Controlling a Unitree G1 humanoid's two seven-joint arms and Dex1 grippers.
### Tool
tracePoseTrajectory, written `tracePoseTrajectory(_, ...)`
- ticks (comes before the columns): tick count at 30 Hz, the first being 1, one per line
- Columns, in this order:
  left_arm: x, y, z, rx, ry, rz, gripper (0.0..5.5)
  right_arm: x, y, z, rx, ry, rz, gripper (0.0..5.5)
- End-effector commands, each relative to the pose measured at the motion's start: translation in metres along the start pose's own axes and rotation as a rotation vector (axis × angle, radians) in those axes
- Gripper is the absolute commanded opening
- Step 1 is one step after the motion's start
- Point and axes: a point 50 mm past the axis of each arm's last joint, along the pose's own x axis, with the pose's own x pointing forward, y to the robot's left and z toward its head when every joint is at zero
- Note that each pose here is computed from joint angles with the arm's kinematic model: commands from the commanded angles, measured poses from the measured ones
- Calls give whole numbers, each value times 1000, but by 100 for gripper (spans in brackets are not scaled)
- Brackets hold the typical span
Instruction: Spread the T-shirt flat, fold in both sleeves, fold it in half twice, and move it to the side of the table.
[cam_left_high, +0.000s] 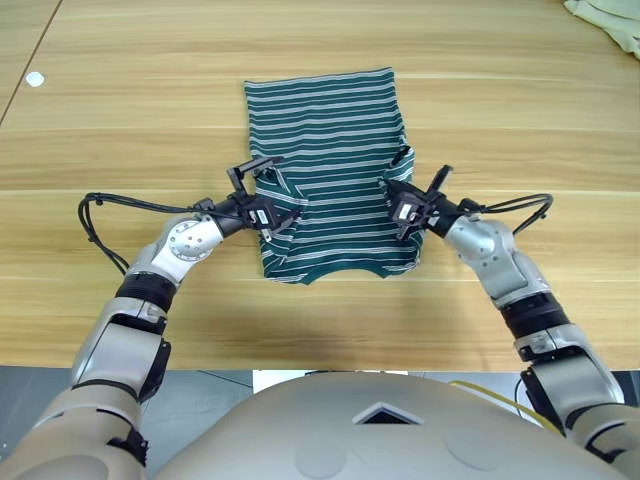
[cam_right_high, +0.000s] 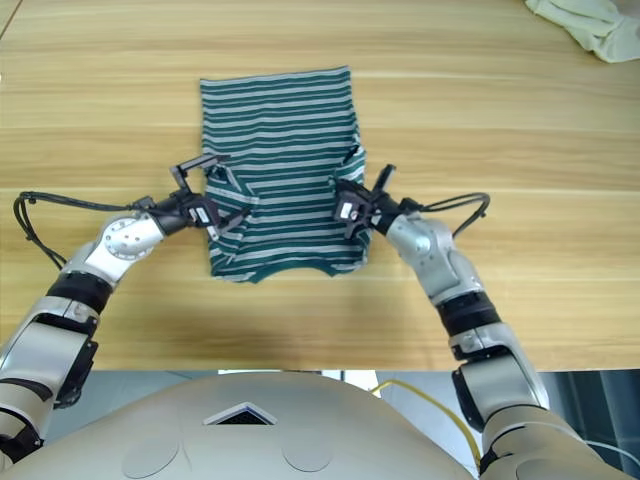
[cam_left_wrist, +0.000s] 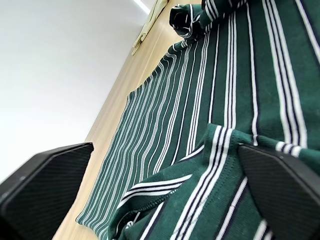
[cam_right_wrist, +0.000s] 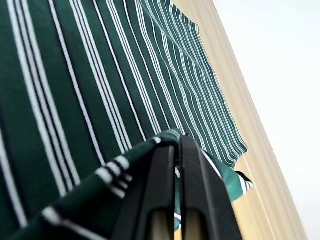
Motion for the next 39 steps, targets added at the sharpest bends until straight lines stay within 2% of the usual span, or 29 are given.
tracePoseTrajectory(1, -3, -11, -4, -7, 34, -56, 540, 10, 0, 7, 4, -8, -4, 1)
tracePoseTrajectory(16, 1, -11, -3, -9, 27, -56, 540, 17, 11, 0, 9, 25, 38, 1)
tracePoseTrajectory(21, 1, -11, -3, -10, 26, -54, 540, 18, 9, 4, 40, -15, 32, 83)
tracePoseTrajectory(27, 2, -11, -1, -13, 18, -51, 540, 10, -3, 38, 136, -274, -38, 188)
tracePoseTrajectory(33, 2, -8, 1, -22, -4, -35, 540, 4, -19, 49, 214, -374, -99, 282)
tracePoseTrajectory(35, 1, -5, 4, -34, -26, -20, 540, -4, -35, 44, 211, -372, -153, 317)
tracePoseTrajectory(39, -10, 12, 12, -68, -107, 46, 540, -35, -69, 15, 125, -251, -247, 380)
